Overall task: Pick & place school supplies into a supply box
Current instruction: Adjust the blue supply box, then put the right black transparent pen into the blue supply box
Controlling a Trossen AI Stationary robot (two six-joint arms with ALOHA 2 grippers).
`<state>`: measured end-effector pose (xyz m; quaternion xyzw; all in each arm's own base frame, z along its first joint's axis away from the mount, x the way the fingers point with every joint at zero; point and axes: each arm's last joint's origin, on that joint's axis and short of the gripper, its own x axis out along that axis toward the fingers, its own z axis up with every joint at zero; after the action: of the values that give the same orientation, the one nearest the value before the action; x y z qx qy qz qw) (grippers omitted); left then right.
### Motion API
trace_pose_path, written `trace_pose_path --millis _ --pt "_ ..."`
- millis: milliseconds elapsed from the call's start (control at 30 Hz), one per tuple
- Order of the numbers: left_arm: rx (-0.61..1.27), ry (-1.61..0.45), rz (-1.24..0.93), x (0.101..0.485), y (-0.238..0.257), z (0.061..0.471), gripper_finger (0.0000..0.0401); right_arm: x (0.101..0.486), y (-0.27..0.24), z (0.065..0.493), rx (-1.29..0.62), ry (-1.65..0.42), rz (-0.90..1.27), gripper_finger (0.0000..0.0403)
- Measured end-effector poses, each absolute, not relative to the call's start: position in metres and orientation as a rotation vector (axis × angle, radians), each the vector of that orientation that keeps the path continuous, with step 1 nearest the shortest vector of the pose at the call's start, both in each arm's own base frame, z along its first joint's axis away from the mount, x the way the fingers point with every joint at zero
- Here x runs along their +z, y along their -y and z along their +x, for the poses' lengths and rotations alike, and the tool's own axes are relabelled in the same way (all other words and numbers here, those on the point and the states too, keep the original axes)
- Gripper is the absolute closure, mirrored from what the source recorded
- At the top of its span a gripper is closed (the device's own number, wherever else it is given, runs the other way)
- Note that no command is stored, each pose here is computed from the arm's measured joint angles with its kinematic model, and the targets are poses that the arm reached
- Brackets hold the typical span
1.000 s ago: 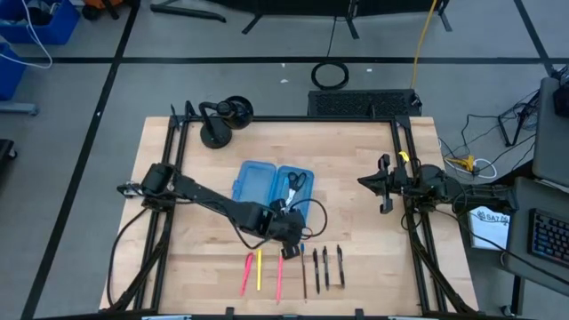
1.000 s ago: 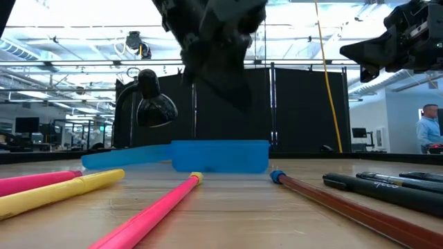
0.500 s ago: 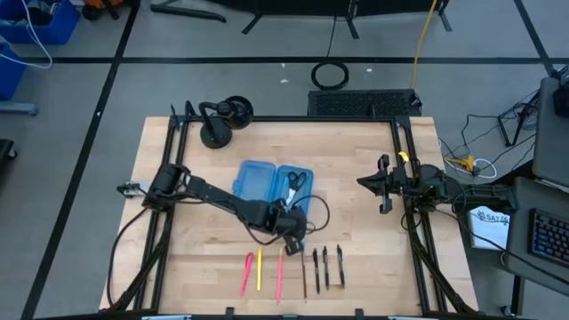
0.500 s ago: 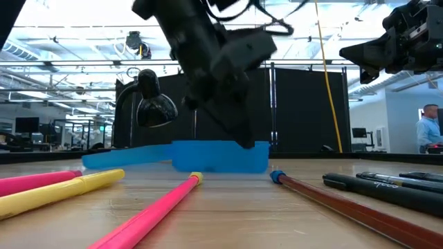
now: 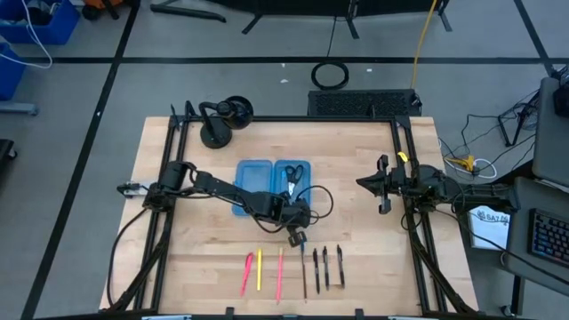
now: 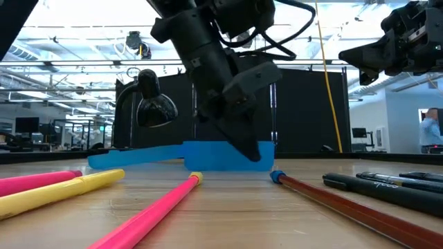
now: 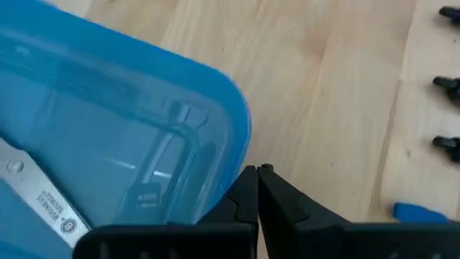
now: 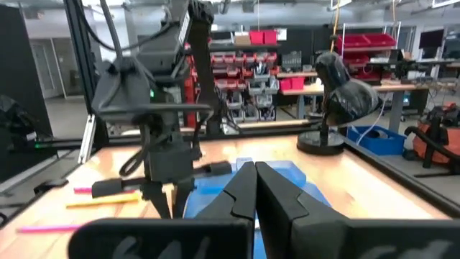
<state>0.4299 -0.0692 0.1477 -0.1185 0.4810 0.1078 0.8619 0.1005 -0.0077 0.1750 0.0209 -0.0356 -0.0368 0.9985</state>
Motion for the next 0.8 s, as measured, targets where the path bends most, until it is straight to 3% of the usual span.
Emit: trace_pose_path --millis 233,433,533,667,800 --pt "0.142 -0.996 -0.208 0.157 0.082 0.427 0.0392 0.175 0.008 0.101 -0.074 0.068 0.038 0.0403" --pt "-0.02 -0.869 0.035 0.209 0.134 0.403 0.0397 0.174 0.008 0.101 -0.074 0.065 0.038 0.0403" --pt "-0.006 -0.774 0.195 0.241 0.154 0.379 0.0398 0.175 0.008 0.101 -0.073 0.072 0.038 0.0403" --pt "0.107 -0.62 0.223 0.278 0.139 0.342 0.0398 0.175 0.008 0.101 -0.071 0.068 0.038 0.0403" --pt "0.114 -0.449 0.192 0.286 0.115 0.303 0.0399 0.174 0.008 0.101 -0.071 0.06 0.038 0.0403"
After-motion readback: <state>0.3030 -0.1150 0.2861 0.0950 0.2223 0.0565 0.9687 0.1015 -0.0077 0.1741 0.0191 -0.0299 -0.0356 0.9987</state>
